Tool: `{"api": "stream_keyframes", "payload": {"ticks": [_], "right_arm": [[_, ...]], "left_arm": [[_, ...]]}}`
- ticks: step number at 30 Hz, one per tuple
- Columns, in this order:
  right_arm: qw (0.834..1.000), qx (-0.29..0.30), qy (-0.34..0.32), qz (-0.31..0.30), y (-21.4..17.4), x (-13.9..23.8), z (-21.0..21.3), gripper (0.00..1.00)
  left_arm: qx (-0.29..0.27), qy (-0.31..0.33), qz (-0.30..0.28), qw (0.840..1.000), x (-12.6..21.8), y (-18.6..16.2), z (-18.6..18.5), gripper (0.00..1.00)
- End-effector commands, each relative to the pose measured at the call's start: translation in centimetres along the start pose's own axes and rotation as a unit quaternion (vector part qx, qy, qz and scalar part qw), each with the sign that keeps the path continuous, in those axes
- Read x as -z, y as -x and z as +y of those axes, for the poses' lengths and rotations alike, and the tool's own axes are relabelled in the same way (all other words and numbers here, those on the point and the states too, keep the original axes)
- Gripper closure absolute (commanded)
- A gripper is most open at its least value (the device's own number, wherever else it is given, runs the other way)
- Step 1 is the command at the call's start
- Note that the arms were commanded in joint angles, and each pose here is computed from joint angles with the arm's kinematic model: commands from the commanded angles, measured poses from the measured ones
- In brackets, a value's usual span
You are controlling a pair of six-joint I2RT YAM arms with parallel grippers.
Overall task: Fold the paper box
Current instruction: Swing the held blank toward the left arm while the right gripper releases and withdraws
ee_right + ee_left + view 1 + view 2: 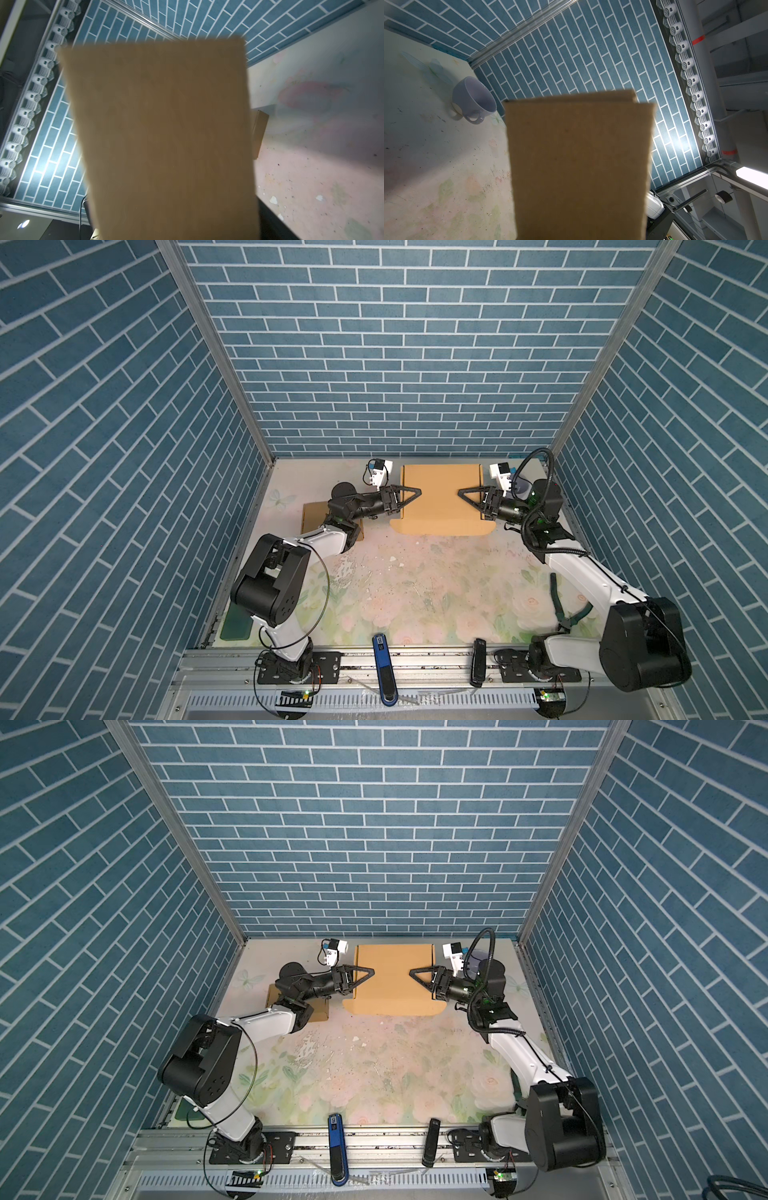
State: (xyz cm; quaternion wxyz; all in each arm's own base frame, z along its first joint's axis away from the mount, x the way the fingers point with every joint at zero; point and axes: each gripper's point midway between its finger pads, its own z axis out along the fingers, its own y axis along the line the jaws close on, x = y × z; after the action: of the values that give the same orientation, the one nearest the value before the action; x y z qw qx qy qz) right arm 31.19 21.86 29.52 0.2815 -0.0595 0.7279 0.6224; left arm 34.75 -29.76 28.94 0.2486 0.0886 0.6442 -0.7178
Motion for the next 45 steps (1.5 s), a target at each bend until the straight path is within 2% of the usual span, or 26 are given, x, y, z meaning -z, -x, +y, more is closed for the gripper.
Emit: {"api": "stream_keyframes", "payload": {"ticks": [1, 7, 13, 19, 24, 31, 33, 40, 43, 45], "right_arm": [[0.995, 0.089, -0.036, -0.018, 1.2, 1.7, 2.8, 0.18], [0.974, 0.188, -0.122, -0.027, 1.9, 4.5, 4.3, 0.16], [0.945, 0.265, -0.188, -0.043, 3.2, 5.8, 3.9, 0.17], [0.926, 0.308, -0.217, -0.019, 3.1, 5.5, 1.0, 0.18], [0.916, 0.333, -0.221, -0.011, 2.5, 5.0, -1.7, 0.23], [0.909, 0.336, -0.247, 0.010, 1.8, 5.0, -4.7, 0.33], [0.906, 0.352, -0.233, 0.011, 1.1, 5.0, -4.3, 0.33], [0.891, 0.407, -0.198, 0.042, -2.4, 5.1, -4.0, 0.28], [0.880, 0.417, -0.226, 0.032, -2.2, 5.7, -4.9, 0.26], [0.880, 0.412, -0.233, 0.038, -2.0, 5.7, -5.2, 0.27]], "left_arm": [[0.004, 0.000, -0.038, 0.999, 1.4, 2.5, -0.3, 0.74], [0.090, 0.060, -0.059, 0.992, 4.0, 3.4, 1.8, 0.78], [0.215, 0.133, -0.056, 0.966, 5.4, 1.8, 3.9, 0.79], [0.339, 0.186, -0.070, 0.920, 6.8, -0.4, 5.3, 0.79], [0.418, 0.242, -0.070, 0.873, 8.4, -2.7, 6.2, 0.85], [0.476, 0.276, -0.074, 0.832, 9.1, -4.1, 6.8, 0.96], [0.502, 0.286, -0.071, 0.813, 9.3, -4.7, 7.1, 1.00], [0.586, 0.292, -0.063, 0.753, 9.3, -5.8, 7.6, 1.00], [0.612, 0.299, -0.037, 0.731, 9.6, -6.8, 7.0, 1.00], [0.630, 0.328, -0.019, 0.703, 10.9, -8.3, 6.6, 1.00]]}}
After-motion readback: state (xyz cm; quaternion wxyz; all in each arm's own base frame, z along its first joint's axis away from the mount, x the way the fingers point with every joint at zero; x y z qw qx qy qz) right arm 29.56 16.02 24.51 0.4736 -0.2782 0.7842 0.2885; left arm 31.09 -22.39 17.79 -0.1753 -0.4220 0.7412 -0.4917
